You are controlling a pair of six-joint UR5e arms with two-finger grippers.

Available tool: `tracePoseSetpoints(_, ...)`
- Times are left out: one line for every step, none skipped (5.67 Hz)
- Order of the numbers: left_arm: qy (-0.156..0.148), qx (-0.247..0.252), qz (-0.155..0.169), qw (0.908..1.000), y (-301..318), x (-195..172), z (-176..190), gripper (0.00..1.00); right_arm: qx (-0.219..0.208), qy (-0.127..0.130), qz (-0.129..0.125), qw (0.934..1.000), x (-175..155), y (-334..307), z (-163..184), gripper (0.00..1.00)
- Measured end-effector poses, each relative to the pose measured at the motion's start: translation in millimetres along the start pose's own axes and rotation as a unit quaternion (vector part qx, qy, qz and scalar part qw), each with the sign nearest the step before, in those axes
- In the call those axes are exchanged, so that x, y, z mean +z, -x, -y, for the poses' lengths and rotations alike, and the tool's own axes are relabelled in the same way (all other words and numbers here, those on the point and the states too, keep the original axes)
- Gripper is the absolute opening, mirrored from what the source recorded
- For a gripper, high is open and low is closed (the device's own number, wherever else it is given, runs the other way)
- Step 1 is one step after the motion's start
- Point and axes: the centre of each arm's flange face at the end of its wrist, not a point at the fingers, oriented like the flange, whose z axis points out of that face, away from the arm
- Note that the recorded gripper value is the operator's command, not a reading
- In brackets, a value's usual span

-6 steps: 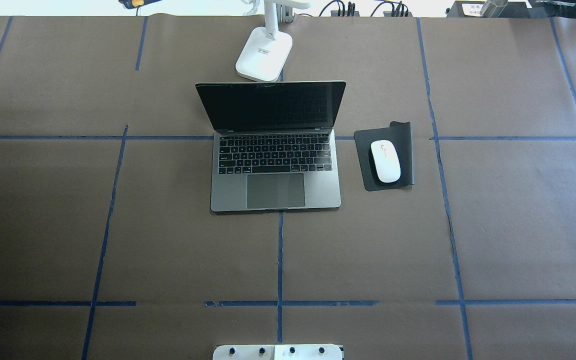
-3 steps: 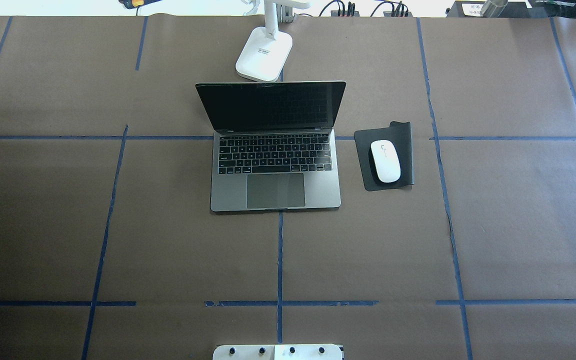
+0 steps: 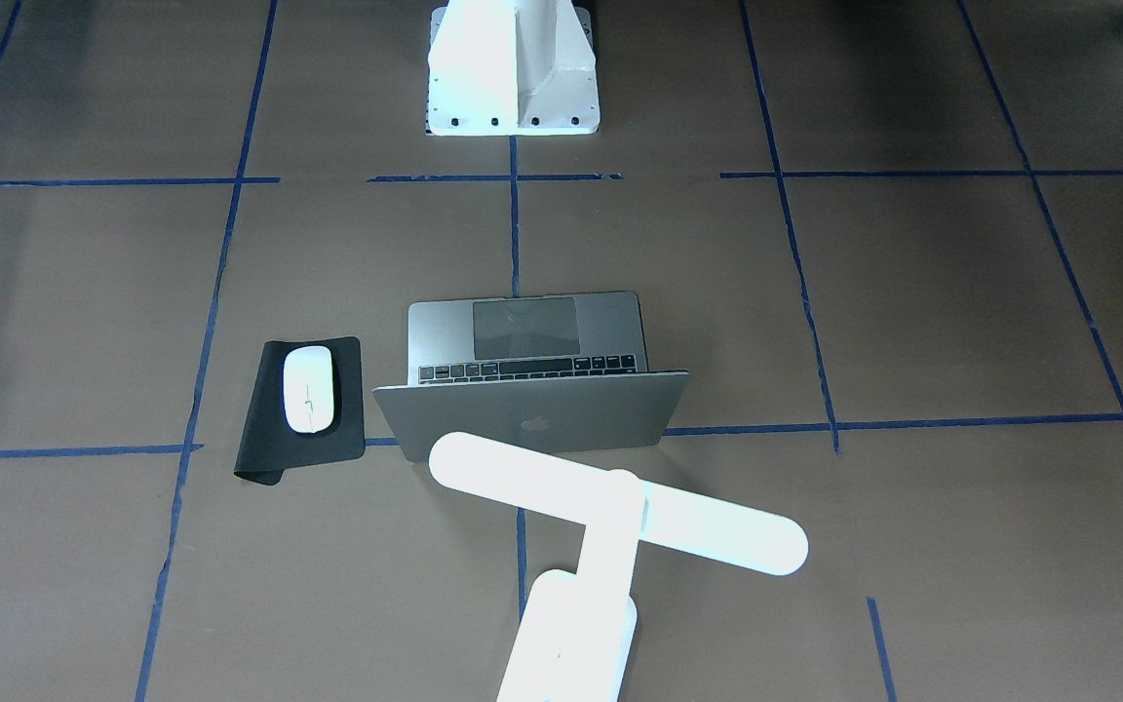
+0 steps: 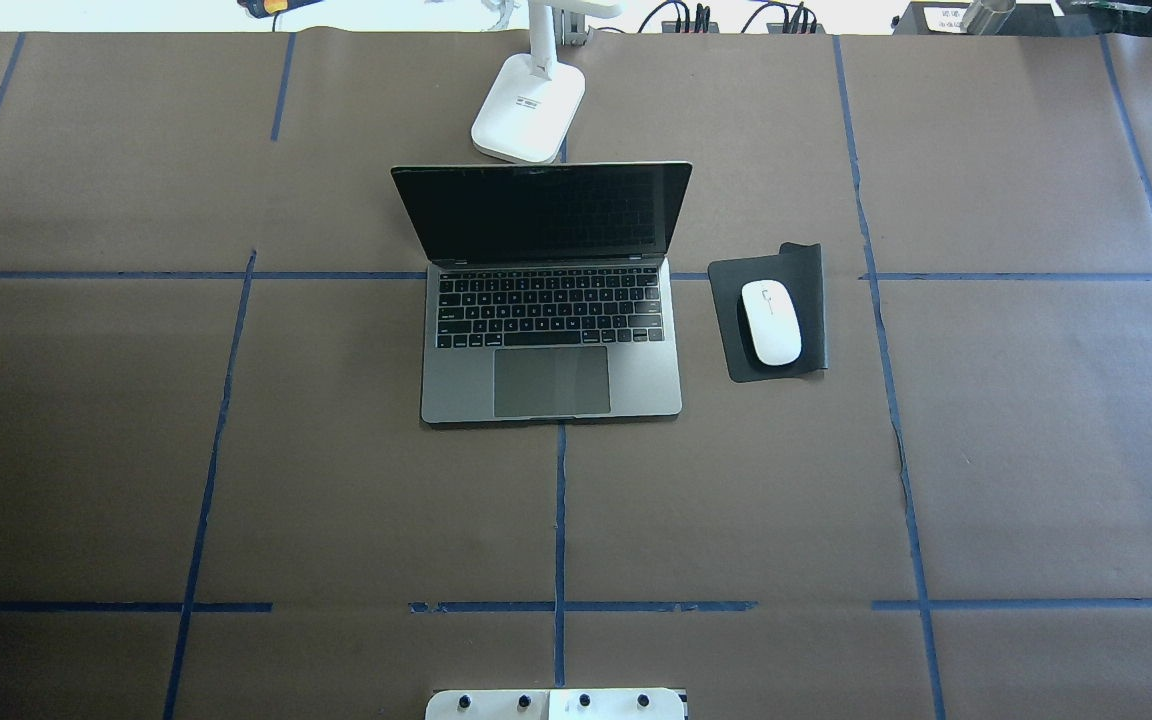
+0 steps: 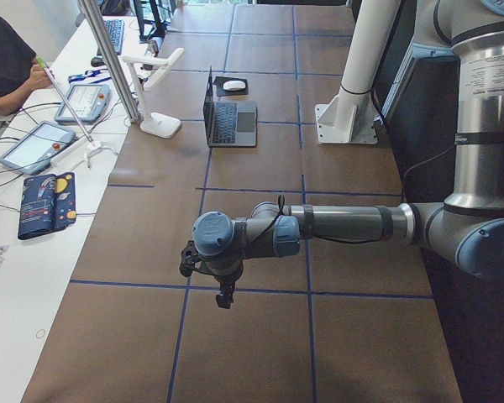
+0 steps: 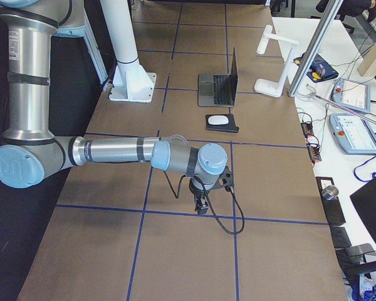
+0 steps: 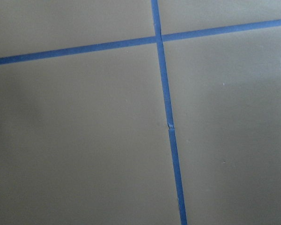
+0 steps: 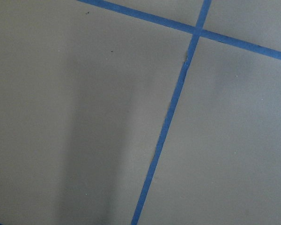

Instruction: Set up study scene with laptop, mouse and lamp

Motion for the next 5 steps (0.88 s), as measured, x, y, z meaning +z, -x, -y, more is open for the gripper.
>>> tracePoseSetpoints(0.005,-0.005,0.0,1.0,-9.2,-7.9,1.4,1.0,-0.001,0.001,-0.002,1.0,0.5,-0.7,-1.0,1.0)
tracePoseSetpoints(0.014,-0.013,0.004,0.9998,-12.3,-10.5,-1.6,1.0,0.0,-0.001,-0.002,1.0,-1.5,-0.4,-0.4,1.0)
tracePoseSetpoints(0.018,-0.013,0.013,0.9997,-12.1,-12.0,-2.6,1.0,0.001,-0.007,-0.002,1.0,-6.9,-0.2,3.0,1.0)
tracePoseSetpoints(0.016,-0.009,0.021,0.9996,-14.6,-16.3,-2.4,1.0,0.005,-0.015,-0.001,0.9999,-14.0,-2.1,4.2,1.0)
tracePoseSetpoints(0.014,-0.006,0.024,0.9996,-17.0,-18.8,-3.0,1.0,0.009,-0.022,0.001,0.9997,-19.7,-3.9,2.9,1.0)
